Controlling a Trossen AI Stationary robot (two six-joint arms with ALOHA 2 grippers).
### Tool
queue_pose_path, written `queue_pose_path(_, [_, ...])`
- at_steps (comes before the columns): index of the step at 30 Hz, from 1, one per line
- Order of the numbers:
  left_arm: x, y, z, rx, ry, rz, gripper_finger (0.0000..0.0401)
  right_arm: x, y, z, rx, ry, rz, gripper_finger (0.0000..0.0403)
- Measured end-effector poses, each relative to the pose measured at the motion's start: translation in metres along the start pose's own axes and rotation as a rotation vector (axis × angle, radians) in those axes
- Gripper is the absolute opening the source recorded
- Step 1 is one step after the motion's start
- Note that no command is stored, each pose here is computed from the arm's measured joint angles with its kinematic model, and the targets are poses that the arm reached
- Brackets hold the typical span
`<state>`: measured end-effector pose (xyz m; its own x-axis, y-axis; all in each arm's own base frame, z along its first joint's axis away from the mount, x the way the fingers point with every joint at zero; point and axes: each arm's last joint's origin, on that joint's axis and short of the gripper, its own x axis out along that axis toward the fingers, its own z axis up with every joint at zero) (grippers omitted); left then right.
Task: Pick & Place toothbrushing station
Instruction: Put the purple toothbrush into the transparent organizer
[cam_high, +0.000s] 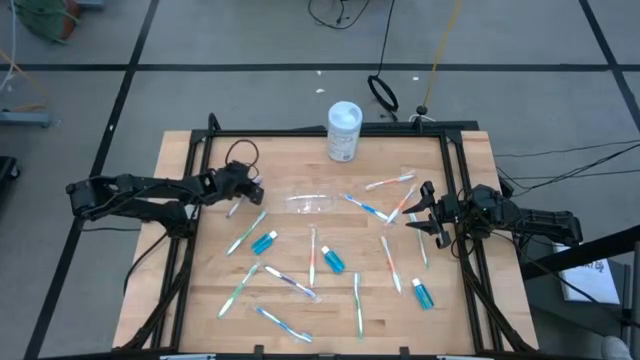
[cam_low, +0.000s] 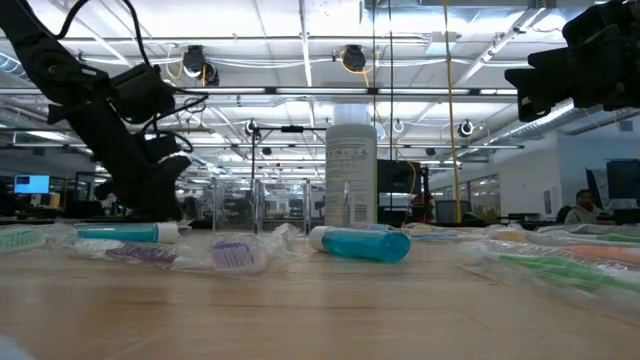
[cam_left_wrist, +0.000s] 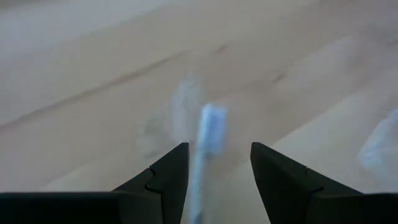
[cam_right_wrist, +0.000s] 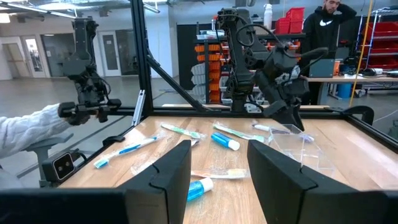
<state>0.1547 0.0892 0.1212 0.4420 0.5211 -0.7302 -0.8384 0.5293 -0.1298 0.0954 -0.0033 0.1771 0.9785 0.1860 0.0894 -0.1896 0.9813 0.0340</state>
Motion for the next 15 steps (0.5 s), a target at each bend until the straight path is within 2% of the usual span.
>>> queue_pose_path(3, [0.0,0.004,-0.005,0.007,0.037,0.06,0.0179,0.0,0.0,0.0,0.0,0.0,0.0,0.0151])
queue_pose_path(11, [0.002,0.005,-0.01,-0.013,0.085,0.089,0.0177,0.0,0.0,0.0,0.0,0.0,0.0,0.0151])
queue_pose_path(15, [0.007,0.006,-0.012,-0.021,0.111,0.114,0.0144,0.0,0.0,0.0,0.0,0.0,0.0,0.0151])
